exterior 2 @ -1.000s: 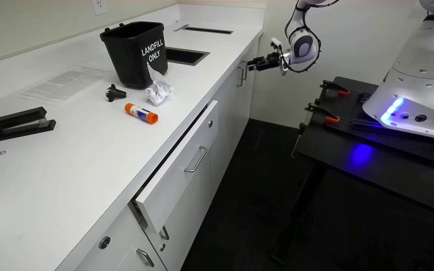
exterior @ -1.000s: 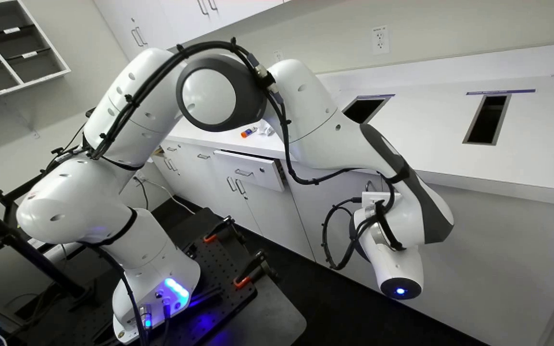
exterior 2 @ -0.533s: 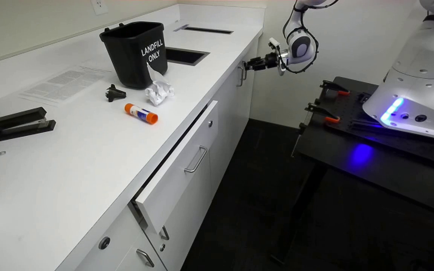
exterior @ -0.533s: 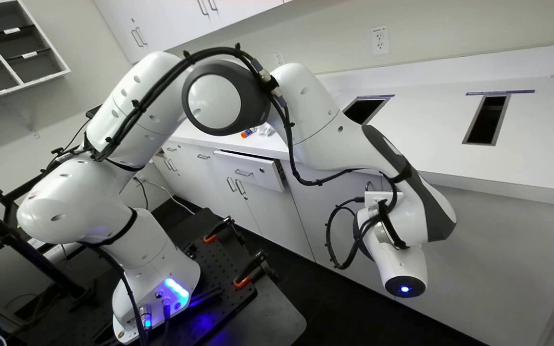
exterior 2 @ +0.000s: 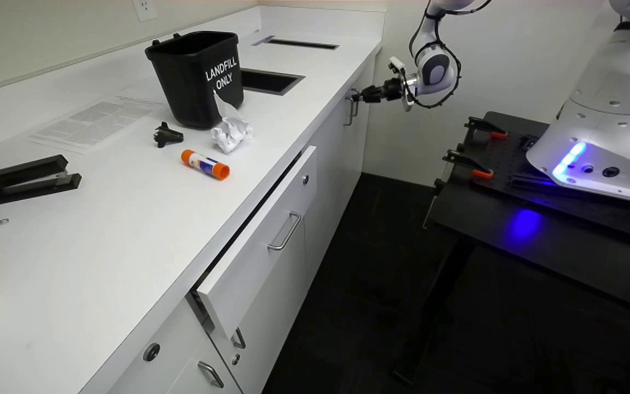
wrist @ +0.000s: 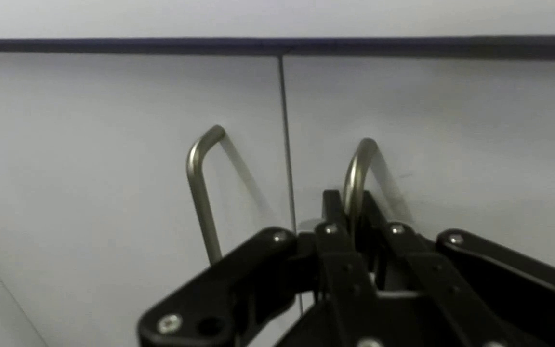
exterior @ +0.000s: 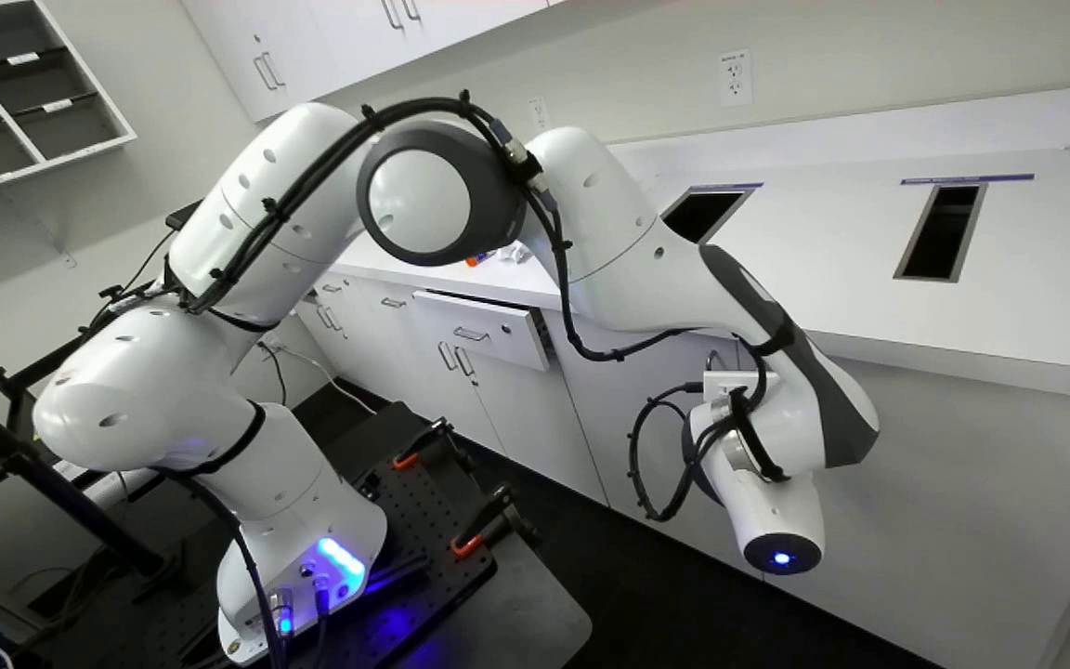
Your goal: Open the door of the cabinet on the far right
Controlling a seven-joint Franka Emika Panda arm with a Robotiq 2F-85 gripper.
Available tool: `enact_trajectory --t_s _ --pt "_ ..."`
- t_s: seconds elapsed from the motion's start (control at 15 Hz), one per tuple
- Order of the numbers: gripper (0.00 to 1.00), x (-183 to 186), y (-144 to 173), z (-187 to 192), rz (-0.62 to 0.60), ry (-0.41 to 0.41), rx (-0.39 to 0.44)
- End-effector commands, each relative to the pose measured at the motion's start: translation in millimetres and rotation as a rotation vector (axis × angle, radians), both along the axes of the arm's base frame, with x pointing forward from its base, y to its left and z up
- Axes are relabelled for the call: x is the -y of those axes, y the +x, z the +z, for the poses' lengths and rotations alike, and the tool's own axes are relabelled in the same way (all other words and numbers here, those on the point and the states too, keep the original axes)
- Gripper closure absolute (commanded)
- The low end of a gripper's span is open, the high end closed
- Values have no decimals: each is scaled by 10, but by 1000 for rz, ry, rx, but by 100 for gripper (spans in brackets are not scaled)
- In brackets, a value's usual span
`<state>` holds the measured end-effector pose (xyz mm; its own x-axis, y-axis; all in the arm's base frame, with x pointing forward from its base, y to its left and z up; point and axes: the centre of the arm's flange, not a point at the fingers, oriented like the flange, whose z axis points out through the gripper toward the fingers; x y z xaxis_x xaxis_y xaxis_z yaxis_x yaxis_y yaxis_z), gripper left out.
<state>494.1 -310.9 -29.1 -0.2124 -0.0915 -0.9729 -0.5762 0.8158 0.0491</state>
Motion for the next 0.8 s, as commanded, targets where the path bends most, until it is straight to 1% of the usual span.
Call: enact_trajectory --t_s 0.0,0.13,0.27,0.47,0.6,0.73 --pt "97 -24 63 15 -3 13 -4" --pt "97 11 -89 69 9 6 8" --pt "97 121 -314 105 10 3 18" --pt "97 339 -691 76 18 7 11" --pt "97 514 -962 47 45 6 1" --pt "97 709 -1201 39 104 9 2"
